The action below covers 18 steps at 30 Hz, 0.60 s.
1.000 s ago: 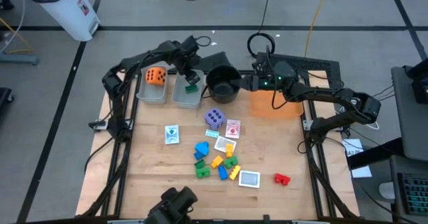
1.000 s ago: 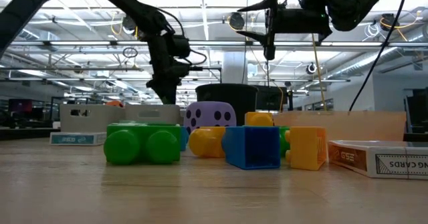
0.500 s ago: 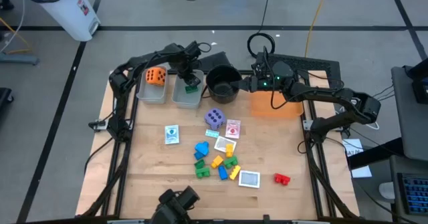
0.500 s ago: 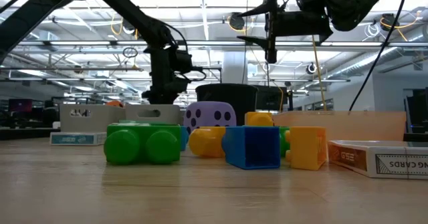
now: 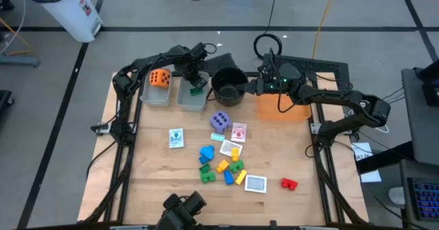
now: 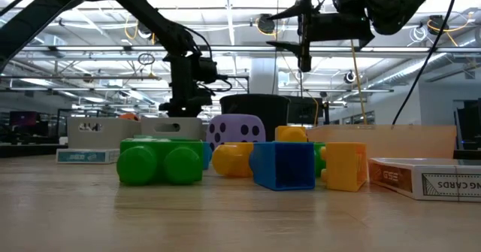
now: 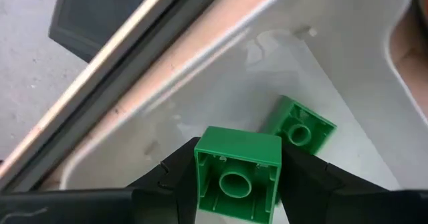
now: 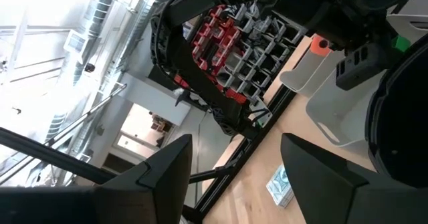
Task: Pick & Place Toys
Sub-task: Put the green game piece into the right gray bin
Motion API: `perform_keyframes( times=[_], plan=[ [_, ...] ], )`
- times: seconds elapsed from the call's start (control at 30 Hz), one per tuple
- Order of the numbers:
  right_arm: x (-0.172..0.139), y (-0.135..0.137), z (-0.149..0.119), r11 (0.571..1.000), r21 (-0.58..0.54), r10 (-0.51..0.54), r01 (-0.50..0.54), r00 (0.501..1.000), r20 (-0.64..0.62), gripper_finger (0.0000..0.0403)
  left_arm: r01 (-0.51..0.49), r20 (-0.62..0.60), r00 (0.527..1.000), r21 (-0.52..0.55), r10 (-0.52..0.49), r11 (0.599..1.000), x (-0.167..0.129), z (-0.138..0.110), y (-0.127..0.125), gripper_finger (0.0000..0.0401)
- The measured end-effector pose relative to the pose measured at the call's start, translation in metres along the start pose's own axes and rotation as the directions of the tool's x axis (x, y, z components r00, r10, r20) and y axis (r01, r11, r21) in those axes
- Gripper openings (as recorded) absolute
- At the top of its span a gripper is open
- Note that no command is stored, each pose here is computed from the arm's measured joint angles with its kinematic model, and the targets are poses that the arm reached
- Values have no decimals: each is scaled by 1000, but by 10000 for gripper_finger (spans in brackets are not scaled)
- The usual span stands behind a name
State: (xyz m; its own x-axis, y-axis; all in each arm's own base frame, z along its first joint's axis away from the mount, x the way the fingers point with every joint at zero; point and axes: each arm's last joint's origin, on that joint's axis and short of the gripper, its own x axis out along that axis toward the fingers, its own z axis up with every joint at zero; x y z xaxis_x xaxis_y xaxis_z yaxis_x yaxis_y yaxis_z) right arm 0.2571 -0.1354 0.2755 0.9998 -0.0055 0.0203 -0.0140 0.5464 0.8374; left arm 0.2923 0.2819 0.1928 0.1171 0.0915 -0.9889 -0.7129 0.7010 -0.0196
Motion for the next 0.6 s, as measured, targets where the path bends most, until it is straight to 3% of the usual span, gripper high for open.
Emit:
perform_keyframes(
  times=[0.6],
  plan=[
    [0,0,0,1000,-3,0,0,1000,-1,224,-16,32,999,-28,17,999,1,3,0,168]
  ],
)
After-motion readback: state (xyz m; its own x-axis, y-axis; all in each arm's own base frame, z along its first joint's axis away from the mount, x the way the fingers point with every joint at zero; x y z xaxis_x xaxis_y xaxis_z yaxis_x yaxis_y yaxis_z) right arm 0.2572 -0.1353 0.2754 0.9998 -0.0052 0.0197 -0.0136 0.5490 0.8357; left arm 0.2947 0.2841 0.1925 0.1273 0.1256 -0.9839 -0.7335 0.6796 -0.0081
